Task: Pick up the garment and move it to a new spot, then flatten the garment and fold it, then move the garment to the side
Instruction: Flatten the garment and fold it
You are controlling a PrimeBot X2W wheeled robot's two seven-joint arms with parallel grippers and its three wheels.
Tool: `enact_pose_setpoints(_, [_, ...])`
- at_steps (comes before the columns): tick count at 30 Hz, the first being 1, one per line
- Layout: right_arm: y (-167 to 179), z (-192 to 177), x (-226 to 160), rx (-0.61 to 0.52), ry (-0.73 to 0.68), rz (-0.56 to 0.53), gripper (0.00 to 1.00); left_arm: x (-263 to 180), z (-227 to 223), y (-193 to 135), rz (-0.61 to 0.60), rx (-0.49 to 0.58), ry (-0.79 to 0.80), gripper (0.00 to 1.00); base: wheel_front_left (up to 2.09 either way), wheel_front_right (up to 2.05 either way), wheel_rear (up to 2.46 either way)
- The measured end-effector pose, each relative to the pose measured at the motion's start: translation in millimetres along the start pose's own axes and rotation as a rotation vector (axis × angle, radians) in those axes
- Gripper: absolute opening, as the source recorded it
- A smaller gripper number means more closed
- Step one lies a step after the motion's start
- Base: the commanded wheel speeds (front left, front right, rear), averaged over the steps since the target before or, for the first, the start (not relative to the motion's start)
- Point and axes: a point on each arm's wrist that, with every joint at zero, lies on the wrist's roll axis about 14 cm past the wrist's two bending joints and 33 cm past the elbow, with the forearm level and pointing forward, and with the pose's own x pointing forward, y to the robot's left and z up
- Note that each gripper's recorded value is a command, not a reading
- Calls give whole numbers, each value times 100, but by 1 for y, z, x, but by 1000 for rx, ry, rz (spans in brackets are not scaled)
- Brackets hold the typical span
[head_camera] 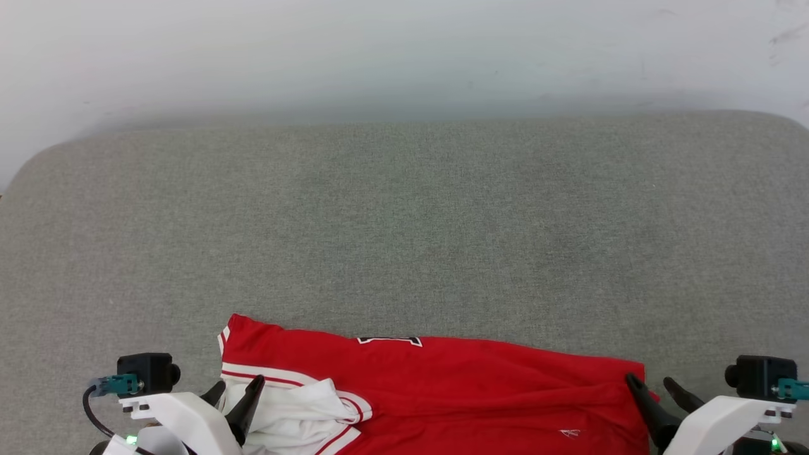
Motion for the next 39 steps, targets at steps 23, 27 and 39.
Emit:
enact_pose_setpoints(23, [-15, -26, 6, -64, 287, -57, 100, -53, 124, -49, -22, 216, -736, 100, 0, 0, 0])
enact_pose_setpoints(27, [-6, -40, 19, -52, 342, -29, 100, -55, 124, -48, -6, 215, -744, 100, 0, 0, 0])
enact_pose_setpoints(39, [13, -54, 24, 3, 421, 41, 0, -59, 117, -44, 26, 233, -744, 100, 0, 0, 0])
